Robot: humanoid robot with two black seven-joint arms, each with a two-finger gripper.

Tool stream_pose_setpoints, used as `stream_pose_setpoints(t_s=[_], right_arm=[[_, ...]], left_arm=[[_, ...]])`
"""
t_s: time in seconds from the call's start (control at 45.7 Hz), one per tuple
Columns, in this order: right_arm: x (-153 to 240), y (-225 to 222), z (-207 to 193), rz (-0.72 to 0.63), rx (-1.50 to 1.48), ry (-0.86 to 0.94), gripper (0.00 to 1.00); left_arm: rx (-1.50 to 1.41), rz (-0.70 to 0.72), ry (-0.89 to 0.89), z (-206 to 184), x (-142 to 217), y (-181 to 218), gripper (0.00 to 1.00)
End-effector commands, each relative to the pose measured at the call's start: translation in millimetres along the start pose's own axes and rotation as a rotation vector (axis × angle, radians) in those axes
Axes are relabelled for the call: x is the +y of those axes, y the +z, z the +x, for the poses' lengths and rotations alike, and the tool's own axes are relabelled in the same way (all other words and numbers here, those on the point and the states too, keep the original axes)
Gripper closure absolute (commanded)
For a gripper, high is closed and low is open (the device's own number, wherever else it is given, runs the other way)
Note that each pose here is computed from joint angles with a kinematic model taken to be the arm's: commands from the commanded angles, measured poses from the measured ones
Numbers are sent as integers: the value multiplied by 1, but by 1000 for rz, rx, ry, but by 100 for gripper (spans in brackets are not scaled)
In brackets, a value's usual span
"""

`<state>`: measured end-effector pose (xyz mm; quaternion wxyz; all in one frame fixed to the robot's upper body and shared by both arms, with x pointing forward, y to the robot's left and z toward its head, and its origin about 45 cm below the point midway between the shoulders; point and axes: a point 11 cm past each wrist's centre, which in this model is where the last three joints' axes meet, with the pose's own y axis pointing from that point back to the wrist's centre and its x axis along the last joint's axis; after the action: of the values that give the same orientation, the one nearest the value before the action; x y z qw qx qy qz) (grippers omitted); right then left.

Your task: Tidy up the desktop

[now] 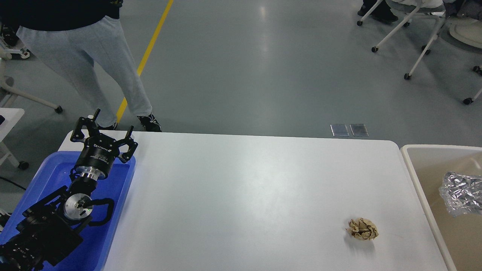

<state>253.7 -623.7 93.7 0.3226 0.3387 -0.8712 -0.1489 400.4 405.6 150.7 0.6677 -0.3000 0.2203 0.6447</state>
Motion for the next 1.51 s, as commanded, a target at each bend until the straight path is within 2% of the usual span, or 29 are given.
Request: stream_pose_setpoints(t_s=[0.0, 0.131, 0.481, 0.897, 0.94, 0.984, 1.006, 1.4, 1.487], right_arm=[[12, 35, -15, -73, -44, 161, 100], [14, 36, -12, -82, -53, 221, 100], [14, 37, -21, -83, -58, 194, 100], [11, 13, -23, -44, -76, 196, 100], [11, 9, -23, -35, -74, 203, 71], [11, 6, -22, -31, -75, 209, 32], [11, 7, -22, -32, -74, 209, 18], [11, 6, -22, -31, -73, 211, 3], [11, 6, -21, -30, -71, 210, 3]], left_arm=[[0, 1, 1, 0, 1, 0, 0], [0, -2, 0, 0, 0, 0, 0], [0, -1, 1, 0, 1, 0, 0], [0, 1, 1, 0, 1, 0, 0], [0, 0, 0, 0, 0, 0, 0], [0, -2, 0, 0, 0, 0, 0], [0, 1, 1, 0, 1, 0, 0], [0, 0, 0, 0, 0, 0, 0], [0, 1, 1, 0, 1, 0, 0]])
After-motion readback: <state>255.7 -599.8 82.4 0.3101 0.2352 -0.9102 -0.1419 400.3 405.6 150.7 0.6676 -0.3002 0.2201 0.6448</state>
